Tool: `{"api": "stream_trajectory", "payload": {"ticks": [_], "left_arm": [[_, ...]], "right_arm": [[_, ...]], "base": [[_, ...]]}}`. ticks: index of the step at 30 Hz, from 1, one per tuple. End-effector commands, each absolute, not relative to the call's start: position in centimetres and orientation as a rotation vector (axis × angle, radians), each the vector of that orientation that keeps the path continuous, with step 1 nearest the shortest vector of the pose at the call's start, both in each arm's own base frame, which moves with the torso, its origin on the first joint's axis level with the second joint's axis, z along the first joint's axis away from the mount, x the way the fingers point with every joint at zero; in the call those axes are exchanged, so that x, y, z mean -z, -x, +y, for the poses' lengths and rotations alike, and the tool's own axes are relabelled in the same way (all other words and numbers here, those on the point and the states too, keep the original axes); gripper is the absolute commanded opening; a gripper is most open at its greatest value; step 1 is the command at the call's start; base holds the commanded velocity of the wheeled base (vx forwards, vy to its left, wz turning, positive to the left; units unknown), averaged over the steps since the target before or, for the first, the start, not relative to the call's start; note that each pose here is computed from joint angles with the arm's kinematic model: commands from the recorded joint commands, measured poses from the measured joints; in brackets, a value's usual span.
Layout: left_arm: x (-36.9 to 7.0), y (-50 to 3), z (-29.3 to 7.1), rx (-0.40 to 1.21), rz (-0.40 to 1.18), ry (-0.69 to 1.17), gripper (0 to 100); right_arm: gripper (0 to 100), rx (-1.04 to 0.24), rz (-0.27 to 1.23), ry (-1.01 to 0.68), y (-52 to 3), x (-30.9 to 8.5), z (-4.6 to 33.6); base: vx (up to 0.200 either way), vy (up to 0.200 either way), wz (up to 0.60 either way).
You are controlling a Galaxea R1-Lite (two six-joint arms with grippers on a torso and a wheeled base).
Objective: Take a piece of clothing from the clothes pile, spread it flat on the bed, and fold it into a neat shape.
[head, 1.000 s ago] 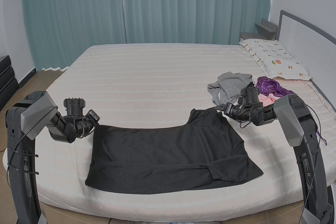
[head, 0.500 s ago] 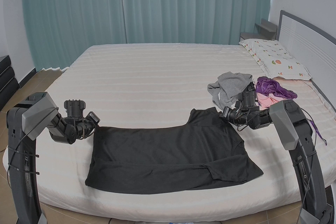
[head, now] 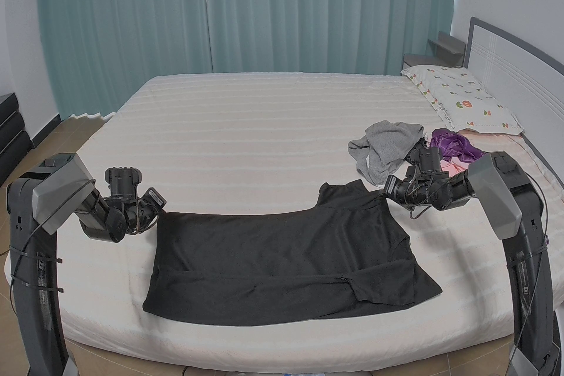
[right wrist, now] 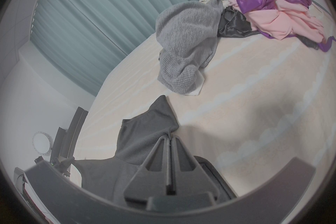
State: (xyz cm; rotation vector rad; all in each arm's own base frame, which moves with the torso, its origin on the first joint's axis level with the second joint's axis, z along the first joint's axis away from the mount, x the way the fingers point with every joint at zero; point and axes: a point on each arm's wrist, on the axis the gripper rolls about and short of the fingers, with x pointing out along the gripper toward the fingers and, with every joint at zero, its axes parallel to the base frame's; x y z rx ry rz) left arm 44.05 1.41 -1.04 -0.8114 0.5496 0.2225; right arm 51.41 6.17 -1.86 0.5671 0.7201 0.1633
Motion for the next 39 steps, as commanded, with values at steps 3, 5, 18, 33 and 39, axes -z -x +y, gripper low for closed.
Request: {"api": "stream_trajectory", "payload": {"ticks": [3,5,18,33,39], "left_arm": [[-0.5,-43.5,1.6,-0.217,0.525,0.813,0],[-0.8,-43.4,1.6,-0.215,0.522,0.813,0],[-1.9,-42.5,2.1,-0.209,0.477,0.816,0],[-1.7,-42.5,2.4,-0.217,0.476,0.816,0],[-1.9,-42.6,3.6,-0.235,0.455,0.827,0]], "right_arm": [[0,-0.163,0.662,-0.584,-50.0,-1.8,4.9],[0,-0.176,0.659,-0.587,-49.3,-2.3,4.7],[0,-0.197,0.603,-0.63,-47.5,-3.9,3.5],[0,-0.207,0.599,-0.624,-47.5,-3.0,4.0],[0,-0.229,0.598,-0.612,-48.0,-1.9,5.2]], "base": [[0.0,0.0,0.0],[0.0,0.0,0.0],[0.0,0.0,0.0],[0.0,0.0,0.0],[0.0,0.0,0.0]]}}
